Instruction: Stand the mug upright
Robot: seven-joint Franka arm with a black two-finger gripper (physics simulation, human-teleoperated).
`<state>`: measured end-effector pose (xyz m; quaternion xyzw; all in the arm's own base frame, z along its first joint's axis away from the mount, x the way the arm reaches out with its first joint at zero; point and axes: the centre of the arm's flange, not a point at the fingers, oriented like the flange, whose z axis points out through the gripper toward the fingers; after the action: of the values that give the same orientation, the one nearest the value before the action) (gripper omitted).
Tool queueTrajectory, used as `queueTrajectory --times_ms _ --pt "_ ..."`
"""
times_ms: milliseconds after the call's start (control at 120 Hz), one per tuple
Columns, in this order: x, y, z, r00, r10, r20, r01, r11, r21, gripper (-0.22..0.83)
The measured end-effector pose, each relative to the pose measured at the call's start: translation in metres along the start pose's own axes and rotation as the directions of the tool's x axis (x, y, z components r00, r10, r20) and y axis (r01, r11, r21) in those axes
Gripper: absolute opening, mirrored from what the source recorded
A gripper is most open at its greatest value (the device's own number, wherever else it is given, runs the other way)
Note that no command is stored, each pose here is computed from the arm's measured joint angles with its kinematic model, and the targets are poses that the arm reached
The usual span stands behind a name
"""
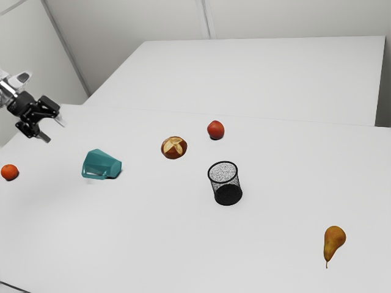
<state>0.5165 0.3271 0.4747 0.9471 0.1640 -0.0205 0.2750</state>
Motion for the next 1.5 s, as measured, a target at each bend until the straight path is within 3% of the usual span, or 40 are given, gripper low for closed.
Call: queueTrajectory --times_ms 175,342,625,733,1033,1267,1367,1500 --pt "0.022 -0.057 0.046 0.999 0.039 0.009 -0.038 0.993 -0.109 0.62" --pt "0.045 -0.045 0.076 0.978 0.206 -0.033 -0.209 0.971 -0.118 0.61" --pt "0.063 -0.064 0.095 0.933 0.345 -0.107 -0.352 0.934 -0.062 0.62" --pt "0.068 -0.068 0.109 0.920 0.364 -0.143 -0.378 0.922 -0.081 0.62" --pt "0.056 -0.085 0.149 0.921 0.310 -0.236 -0.365 0.898 -0.243 0.61" --pt "0.051 -0.082 0.156 0.915 0.316 -0.252 -0.386 0.868 -0.313 0.08" --pt "0.050 -0.079 0.155 0.911 0.325 -0.255 -0.397 0.859 -0.323 -0.03" --pt "0.049 -0.074 0.150 0.904 0.341 -0.257 -0.414 0.847 -0.333 -0.11"
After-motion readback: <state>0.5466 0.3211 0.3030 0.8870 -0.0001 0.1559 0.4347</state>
